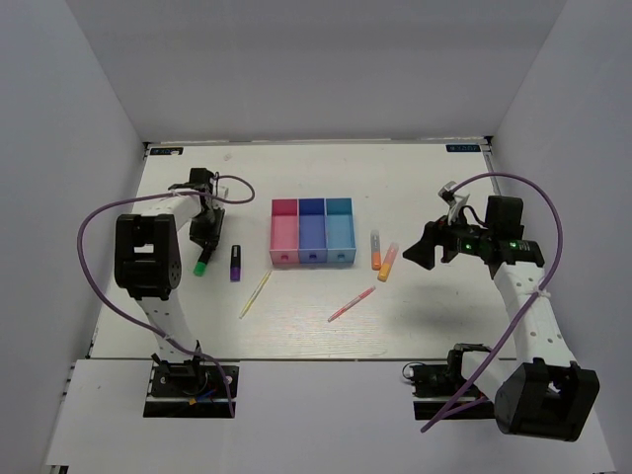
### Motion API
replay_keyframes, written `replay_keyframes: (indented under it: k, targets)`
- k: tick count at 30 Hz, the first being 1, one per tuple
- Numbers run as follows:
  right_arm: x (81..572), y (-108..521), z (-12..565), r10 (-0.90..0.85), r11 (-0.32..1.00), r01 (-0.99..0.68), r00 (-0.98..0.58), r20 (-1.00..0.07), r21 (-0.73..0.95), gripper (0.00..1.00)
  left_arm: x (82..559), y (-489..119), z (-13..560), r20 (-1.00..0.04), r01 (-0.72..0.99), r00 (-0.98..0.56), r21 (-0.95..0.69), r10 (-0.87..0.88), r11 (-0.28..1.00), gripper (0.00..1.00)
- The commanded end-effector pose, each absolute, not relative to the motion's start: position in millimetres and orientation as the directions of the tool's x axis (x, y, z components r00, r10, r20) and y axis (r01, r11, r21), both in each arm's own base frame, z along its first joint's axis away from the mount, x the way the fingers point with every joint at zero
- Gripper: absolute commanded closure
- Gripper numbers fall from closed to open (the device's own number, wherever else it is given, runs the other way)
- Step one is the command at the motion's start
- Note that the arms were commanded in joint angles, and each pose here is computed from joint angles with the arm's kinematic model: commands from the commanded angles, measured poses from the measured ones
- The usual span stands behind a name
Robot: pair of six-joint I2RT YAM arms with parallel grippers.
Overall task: Sort the stationery into containers
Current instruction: Pick up the pen from the center of the board, then place the pen in the storage box.
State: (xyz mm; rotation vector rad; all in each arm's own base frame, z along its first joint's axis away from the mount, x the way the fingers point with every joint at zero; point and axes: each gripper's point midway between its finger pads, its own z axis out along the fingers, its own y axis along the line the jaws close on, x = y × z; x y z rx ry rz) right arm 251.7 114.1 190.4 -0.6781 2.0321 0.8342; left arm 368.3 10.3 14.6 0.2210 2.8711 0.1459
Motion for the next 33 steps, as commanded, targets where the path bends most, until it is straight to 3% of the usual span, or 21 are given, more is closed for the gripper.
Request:
replay_keyframes:
  k: [1, 7, 12, 20, 29, 32, 33]
  targets:
    - [250.8, 114.9, 201.9, -0.155, 0.628, -0.72, -0.489, -0.858, 0.297, 0.11, 339.4, -1.0, -2.3, -0.149, 0.121, -0.981, 0.017, 0.122, 0.992, 0.63]
    - [248.4, 114.8, 206.6, -0.142, 0.622, -0.725, -0.477, -0.867, 0.296, 0.11, 334.2, -7.0, 1.2, -0.161, 0.061, -0.985, -0.029, 0.055, 0.998, 0.87]
    - [247.5, 115.8, 209.0, -0.135, 0.615, -0.729, -0.473, -0.871, 0.301, 0.11, 365.3, -17.8, 50.7, -0.305, -0.025, -0.951, -0.086, -0.05, 0.996, 0.98]
    - [246.4, 115.9, 209.1, -0.133, 0.611, -0.732, -0.47, -0.873, 0.301, 0.11, 396.7, -51.4, 138.0, -0.498, -0.034, -0.851, -0.265, -0.167, 0.964, 1.0]
    - [248.7, 115.2, 204.4, -0.134, 0.614, -0.726, -0.481, -0.866, 0.309, 0.14, 411.8, -148.4, 181.1, -0.573, 0.111, -0.803, -0.415, -0.164, 0.903, 1.0]
    - [249.5, 114.3, 204.7, -0.134, 0.62, -0.721, -0.485, -0.864, 0.308, 0.37, 422.4, -173.7, 185.5, -0.608, 0.146, -0.78, -0.41, -0.15, 0.9, 1.0]
    - [249.5, 113.6, 204.8, -0.134, 0.622, -0.721, -0.483, -0.865, 0.306, 0.58, 422.5, -182.3, 185.3, -0.62, 0.156, -0.773, -0.39, -0.134, 0.907, 1.0]
